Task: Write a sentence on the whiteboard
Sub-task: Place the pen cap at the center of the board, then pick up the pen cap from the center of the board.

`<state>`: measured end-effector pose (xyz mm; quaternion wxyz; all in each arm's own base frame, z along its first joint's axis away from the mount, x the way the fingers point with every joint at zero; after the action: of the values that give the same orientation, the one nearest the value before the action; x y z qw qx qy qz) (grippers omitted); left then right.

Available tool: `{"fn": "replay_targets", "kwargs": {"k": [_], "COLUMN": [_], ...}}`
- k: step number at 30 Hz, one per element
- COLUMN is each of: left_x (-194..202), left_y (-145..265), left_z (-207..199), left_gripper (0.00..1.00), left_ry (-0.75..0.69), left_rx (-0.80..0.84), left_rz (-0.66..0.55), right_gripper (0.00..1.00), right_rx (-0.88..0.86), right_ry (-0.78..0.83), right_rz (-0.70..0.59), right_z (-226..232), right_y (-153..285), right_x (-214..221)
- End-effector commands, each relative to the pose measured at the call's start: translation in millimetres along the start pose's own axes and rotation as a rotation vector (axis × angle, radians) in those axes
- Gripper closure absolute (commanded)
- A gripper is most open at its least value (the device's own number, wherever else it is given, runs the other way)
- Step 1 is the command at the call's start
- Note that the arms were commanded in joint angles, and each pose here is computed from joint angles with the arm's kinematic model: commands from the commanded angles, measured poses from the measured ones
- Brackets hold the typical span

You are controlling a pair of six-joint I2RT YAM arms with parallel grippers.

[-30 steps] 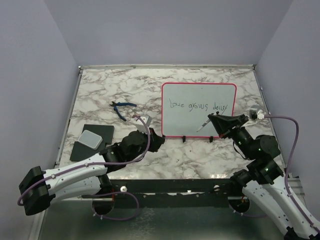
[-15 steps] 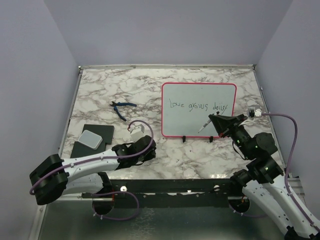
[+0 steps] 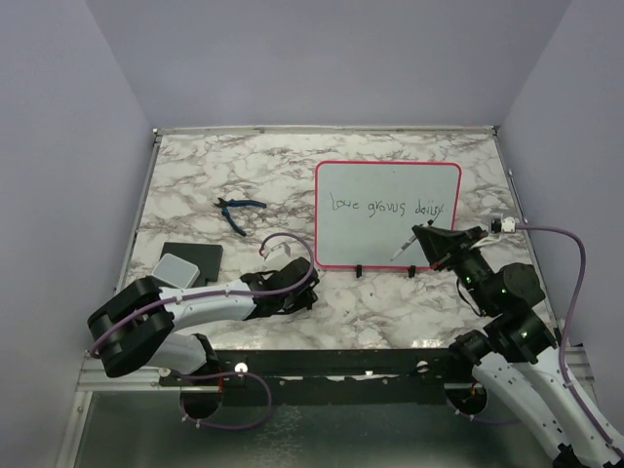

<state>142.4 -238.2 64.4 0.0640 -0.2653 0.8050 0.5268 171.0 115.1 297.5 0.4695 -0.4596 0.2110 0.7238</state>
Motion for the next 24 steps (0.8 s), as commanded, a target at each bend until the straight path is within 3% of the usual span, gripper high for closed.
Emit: {"fn": "replay_targets", "kwargs": {"k": [1,9,19,24], "left_x": [21.2,17.7,13.2,4.5], "left_y": [-3.6,-0.7,-11.5,-16.4], "left_z": [27.7,13.1,-52.1,-67.6], "left_gripper": [0.56,0.51,0.51,0.51], "left_ry": [-0.006,0.030,0.020,-0.038], "left_rx": [-0.116,-0.084,0.074,0.129], "left_rz": [0.114,0.110,0.121,0.060], "right_gripper": [0.99,0.99,0.99,0.99], "right_rx": [0.026,0.032,0.041,0.053], "right_ry": [0.016,0.015,0.012,0.002], "right_rz": [-0.016,-0.006,0.000,0.000], "right_z": [-1.6,-4.5,-6.2,-7.0], "right_y": [6.0,4.7,3.0,4.9], "right_x": [-5.7,-0.7,1.8,1.1]}}
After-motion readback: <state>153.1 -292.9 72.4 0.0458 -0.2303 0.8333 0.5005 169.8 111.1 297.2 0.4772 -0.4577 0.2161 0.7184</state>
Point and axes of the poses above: each gripper's point midway between its finger pads, its own y axis back along the fingers, its own z axis along the line the jaws close on, x = y × z, the point moved 5 cm from there along y, back along the fingers, and after that the axes turned 4 degrees about -y, right-handed, at the moved point
